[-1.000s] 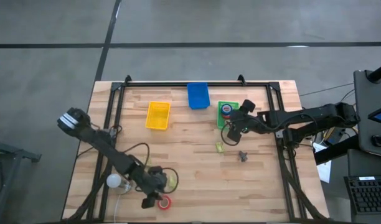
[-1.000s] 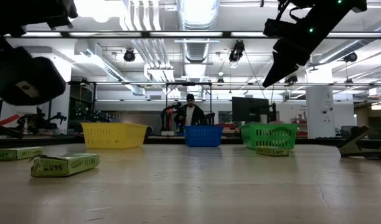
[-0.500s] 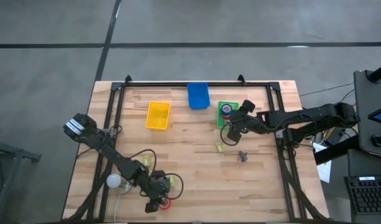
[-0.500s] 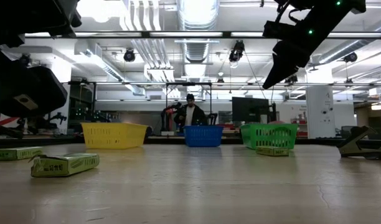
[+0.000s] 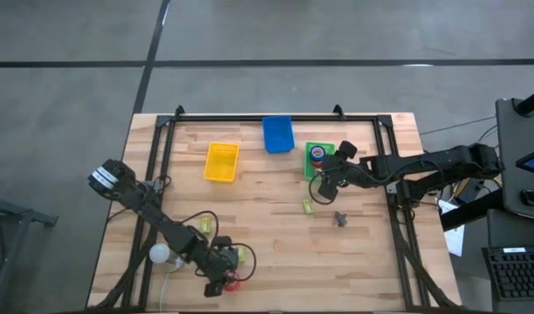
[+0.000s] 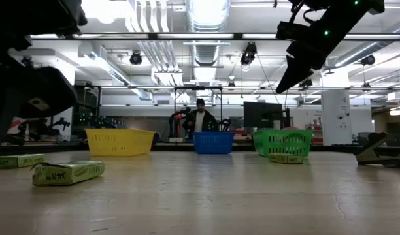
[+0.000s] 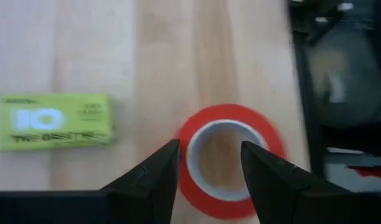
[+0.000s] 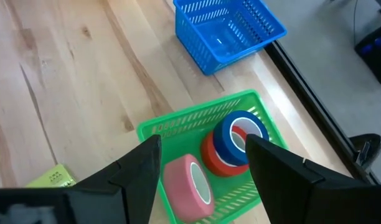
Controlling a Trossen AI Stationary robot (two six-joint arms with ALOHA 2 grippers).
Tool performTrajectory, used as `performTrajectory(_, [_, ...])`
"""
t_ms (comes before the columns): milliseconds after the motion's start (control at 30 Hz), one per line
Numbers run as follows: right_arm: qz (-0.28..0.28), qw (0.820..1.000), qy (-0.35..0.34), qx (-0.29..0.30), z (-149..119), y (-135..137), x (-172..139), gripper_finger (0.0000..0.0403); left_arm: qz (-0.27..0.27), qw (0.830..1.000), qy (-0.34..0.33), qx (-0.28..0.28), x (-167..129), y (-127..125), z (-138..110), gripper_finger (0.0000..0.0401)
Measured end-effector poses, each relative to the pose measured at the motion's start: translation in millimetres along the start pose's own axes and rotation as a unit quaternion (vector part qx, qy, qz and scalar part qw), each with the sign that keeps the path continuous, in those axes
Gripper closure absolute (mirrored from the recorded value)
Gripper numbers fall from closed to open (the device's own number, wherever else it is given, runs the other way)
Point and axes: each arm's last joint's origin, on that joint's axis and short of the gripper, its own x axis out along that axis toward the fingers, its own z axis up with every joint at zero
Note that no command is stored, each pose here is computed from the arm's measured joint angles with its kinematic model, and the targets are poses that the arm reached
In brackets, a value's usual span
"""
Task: Pick and place Stapler, Stapler remover, tape
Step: Put the red tape into the green basket
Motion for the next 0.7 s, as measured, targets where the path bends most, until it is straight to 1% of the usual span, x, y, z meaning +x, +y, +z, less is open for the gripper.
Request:
performTrajectory(133, [0.001,1.000,0.000,0.002,0,0,0,0.0173,-0.013,0.999,-0.022,0.022,-9,-8,10,0.0224])
performTrajectory(200, [0.002,1.000,0.001,0.001,-1,0,0,0.0171,-0.018,0.999,-0.028,0.025,-11,-10,12,0.0224])
performTrajectory(300, [0.002,1.000,0.001,0.001,-1,1,0,0.0170,0.005,1.000,0.001,0.016,-7,-4,4,0.0224])
performTrajectory(500, [0.001,1.000,0.004,-0.001,-2,1,1,0.0177,0.019,0.999,0.022,-0.013,1,5,-8,0.0224])
performTrajectory(700, [0.000,1.000,0.006,0.003,-4,1,2,0.0179,0.018,0.999,0.031,-0.017,10,7,-11,0.0224])
